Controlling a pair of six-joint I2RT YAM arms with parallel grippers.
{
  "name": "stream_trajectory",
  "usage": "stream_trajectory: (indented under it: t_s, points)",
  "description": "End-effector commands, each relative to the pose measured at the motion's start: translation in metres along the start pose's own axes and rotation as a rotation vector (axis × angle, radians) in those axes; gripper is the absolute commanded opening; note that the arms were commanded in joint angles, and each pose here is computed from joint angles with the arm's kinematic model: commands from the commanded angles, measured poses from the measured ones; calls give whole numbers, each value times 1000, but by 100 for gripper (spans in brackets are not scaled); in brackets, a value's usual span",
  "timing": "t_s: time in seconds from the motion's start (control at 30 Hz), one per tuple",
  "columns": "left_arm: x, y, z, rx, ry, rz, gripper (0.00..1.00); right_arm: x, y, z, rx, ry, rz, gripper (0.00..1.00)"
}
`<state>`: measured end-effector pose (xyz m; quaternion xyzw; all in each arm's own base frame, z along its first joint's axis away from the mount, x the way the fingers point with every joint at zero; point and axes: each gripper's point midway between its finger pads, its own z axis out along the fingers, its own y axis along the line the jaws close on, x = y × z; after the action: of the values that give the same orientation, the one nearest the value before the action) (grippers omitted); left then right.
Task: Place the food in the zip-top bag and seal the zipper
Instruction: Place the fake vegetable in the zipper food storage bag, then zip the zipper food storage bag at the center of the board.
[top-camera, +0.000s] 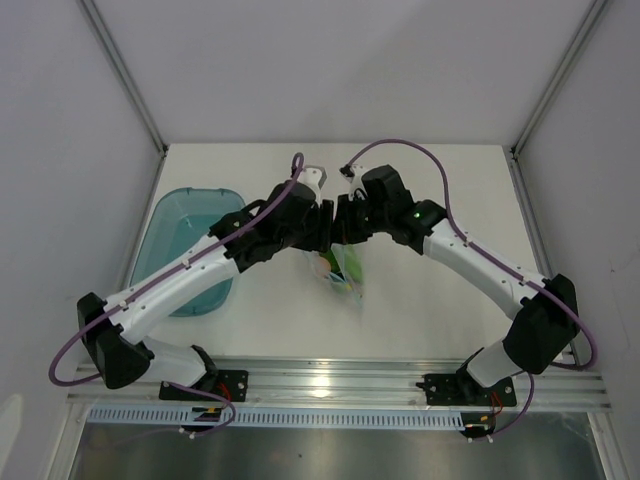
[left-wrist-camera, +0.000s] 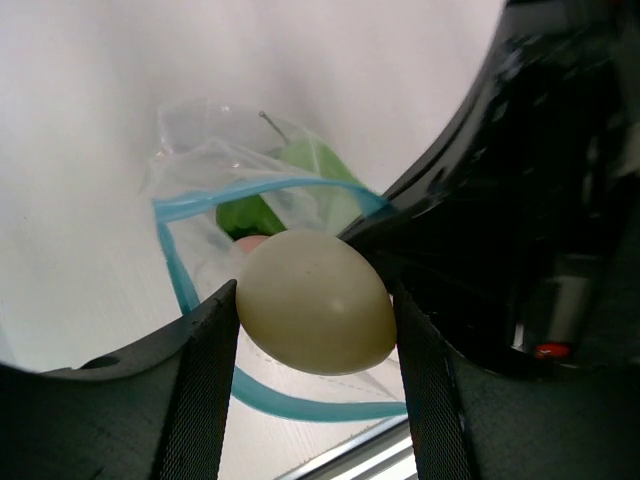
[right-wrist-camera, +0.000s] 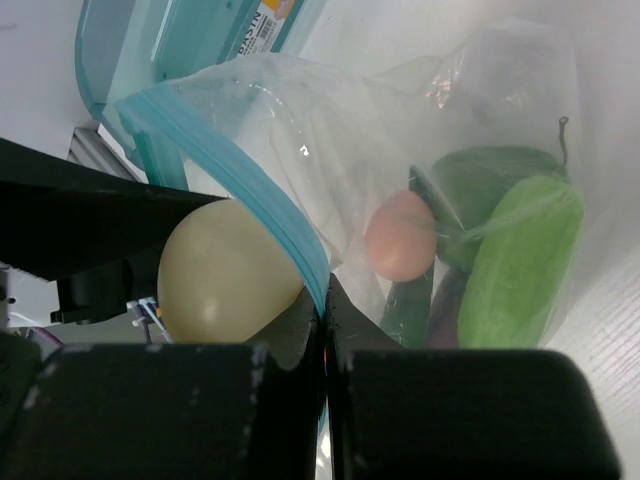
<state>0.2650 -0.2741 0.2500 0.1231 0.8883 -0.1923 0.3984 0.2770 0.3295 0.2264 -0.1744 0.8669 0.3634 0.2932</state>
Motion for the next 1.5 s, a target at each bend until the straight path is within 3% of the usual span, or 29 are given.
stream_trajectory:
  t_s: [0.0, 0.1, 0.13, 0.2, 0.23, 0.53, 0.67, 0.8, 1.0, 1.13, 1.27, 1.47]
  points:
    - [-10, -10, -5, 57, -79, -15, 33, -17, 19, -22, -76, -56, 7, 0]
    - [-7, -8, -3, 58, -84, -9, 50, -19, 20, -23, -99, -55, 24, 0]
    - [-6, -7, -3, 49, -83, -7, 68, -20, 19, -24, -101, -56, 27, 0]
    - [-4, -3, -4, 41, -87, -6, 85, -18, 20, -22, -110, -47, 32, 0]
    - [-5, -3, -5, 42, -97, -2, 99, -19, 20, -23, -112, -46, 32, 0]
    - [-36, -4, -46, 88, -259, 10, 99, -11, 18, -24, -117, -17, 2, 0]
    - [-56, 17, -78, 11, -369, -31, 99, -5, 16, -30, -111, 2, -53, 0]
    - [-57, 38, -85, -112, -341, -42, 100, 7, 16, -33, -137, 48, -106, 0]
    - [-33, 51, -56, -198, -155, -76, 99, 18, 20, -41, -173, 73, -157, 0]
    - [-16, 31, -42, -46, -54, -112, 99, 21, 23, -45, -184, 68, -178, 0]
    - [-15, 16, -39, 98, -34, -175, 100, 23, 24, -47, -194, 65, -185, 0]
    - [-9, 13, -29, 184, 53, -356, 100, 29, 23, -41, -178, 65, -244, 0]
